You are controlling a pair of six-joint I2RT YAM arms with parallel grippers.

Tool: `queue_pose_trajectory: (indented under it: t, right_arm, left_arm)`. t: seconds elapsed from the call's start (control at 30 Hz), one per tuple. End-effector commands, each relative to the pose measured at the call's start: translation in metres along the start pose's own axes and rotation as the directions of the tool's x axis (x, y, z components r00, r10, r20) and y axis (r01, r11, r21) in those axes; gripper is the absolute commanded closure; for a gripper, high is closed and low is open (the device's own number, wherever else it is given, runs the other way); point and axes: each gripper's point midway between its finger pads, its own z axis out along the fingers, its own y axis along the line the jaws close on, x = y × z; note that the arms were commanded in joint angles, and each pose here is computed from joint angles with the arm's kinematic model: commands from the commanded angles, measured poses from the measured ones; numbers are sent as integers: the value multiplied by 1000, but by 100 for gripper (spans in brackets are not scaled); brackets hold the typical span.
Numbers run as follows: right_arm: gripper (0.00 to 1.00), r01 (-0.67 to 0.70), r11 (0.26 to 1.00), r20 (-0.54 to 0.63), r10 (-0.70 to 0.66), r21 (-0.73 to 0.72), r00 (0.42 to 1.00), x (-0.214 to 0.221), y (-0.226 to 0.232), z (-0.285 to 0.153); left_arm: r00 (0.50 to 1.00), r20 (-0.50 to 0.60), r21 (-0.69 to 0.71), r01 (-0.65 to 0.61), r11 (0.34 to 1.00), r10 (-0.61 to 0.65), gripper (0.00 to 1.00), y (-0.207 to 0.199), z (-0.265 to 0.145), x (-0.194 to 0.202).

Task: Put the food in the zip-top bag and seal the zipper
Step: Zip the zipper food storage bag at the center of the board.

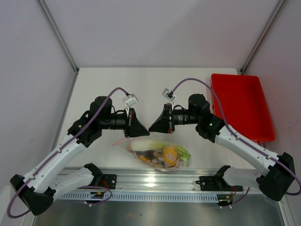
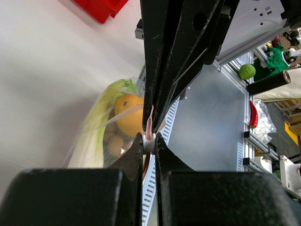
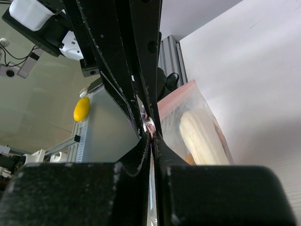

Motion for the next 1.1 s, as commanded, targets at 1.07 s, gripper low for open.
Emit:
queue_pose_trajectory:
  t: [1.07]
  right_arm:
    - [100, 191, 693, -38, -230, 696, 972, -24, -70, -40]
  left_arm:
    - [999, 20, 10, -29, 1000, 29, 99, -14, -11, -8]
